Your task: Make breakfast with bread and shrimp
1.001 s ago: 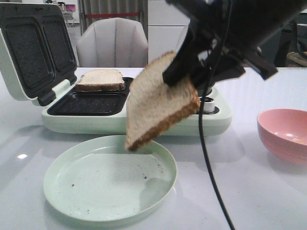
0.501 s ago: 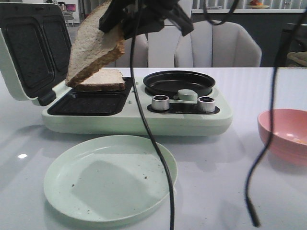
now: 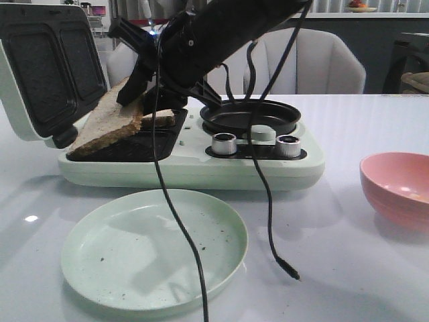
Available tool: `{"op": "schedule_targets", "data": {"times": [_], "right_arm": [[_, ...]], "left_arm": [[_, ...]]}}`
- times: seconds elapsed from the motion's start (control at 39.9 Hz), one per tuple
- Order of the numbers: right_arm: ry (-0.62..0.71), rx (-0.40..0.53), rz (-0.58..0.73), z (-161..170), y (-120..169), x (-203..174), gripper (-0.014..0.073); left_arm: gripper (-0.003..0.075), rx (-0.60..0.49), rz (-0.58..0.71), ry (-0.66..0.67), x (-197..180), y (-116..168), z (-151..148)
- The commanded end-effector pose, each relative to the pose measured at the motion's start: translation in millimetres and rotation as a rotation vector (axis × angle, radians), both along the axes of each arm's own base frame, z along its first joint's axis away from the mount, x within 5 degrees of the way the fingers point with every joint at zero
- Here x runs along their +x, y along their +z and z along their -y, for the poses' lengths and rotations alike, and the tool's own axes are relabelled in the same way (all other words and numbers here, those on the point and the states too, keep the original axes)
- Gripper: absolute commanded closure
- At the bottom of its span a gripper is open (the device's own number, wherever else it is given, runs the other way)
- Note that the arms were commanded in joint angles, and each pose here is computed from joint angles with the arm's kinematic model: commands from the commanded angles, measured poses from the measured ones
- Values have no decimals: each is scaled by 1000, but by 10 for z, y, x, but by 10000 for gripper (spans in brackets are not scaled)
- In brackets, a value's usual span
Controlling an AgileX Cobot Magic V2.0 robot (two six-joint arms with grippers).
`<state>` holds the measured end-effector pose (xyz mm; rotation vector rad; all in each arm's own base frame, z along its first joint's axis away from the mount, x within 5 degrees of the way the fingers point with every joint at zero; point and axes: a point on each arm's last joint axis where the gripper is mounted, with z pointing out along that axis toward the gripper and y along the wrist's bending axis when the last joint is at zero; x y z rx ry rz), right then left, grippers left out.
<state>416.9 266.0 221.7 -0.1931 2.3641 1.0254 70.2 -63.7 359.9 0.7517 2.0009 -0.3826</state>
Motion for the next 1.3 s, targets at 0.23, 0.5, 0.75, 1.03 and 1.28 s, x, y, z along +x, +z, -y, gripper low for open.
{"op": "schedule_targets", "data": {"times": [0.23,0.5,0.75,1.03,1.28], "right_arm": [[-10,76,71,208,510,35,16],[103,-34,195,455,1072,-225,16],[184,-170,337,708,1716,-725,22],[124,-304,402,1103,2010,-1335,100],[26,-402,424,1461,1959,-1843,100]], "left_arm": [[318,-63,76,-24,9,137,27],[318,-63,76,-24,9,137,27],[318,-63,76,-24,9,137,27],[318,-62,75,-23,9,136,26],[318,-58,81,-21,12,137,23]]}}
